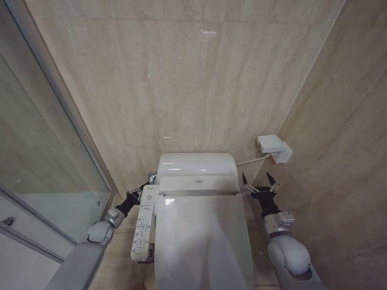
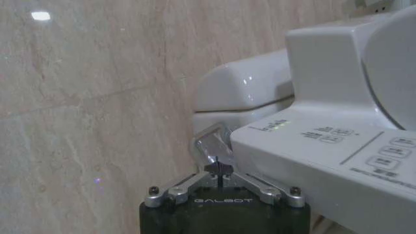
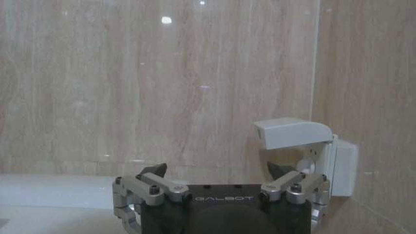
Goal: Open the toilet lid, clean the toilet bowl with a toilet brush, close the toilet lid, and flush.
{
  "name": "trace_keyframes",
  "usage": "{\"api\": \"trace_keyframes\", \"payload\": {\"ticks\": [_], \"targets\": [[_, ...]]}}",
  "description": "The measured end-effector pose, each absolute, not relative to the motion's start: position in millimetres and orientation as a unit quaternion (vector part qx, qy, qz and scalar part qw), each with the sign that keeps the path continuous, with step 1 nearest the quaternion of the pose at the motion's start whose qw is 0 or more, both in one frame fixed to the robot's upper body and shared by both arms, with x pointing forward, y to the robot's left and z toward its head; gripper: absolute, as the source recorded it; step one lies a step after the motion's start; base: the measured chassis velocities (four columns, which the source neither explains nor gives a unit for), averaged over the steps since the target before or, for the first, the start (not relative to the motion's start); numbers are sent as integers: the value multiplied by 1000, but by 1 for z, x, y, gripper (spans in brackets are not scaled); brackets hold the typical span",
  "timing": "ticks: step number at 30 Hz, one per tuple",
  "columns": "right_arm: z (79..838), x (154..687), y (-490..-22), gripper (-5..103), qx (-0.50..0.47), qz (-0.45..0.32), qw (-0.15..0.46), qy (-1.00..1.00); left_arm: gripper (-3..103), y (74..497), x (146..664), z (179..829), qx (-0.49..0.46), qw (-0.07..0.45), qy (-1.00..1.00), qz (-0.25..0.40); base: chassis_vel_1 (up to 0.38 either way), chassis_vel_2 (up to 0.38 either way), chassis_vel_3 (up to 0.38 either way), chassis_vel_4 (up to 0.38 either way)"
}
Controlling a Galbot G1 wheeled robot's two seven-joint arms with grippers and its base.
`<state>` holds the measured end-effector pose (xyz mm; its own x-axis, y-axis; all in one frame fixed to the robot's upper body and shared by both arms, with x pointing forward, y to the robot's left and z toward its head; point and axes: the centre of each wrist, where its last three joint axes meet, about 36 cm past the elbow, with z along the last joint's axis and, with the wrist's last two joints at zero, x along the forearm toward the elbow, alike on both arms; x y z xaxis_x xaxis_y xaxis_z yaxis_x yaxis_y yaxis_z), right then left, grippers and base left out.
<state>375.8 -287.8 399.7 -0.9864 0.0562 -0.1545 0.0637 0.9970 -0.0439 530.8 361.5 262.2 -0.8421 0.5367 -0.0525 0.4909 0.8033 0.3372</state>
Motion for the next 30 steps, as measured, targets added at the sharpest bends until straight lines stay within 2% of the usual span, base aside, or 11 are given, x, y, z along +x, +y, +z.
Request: {"api": "trace_keyframes", "payload": {"ticks": [30], "targets": [[400, 376, -288, 100, 30, -24, 77, 996, 0, 348, 531, 260, 274, 76, 947, 148, 0, 0, 0, 0]]}}
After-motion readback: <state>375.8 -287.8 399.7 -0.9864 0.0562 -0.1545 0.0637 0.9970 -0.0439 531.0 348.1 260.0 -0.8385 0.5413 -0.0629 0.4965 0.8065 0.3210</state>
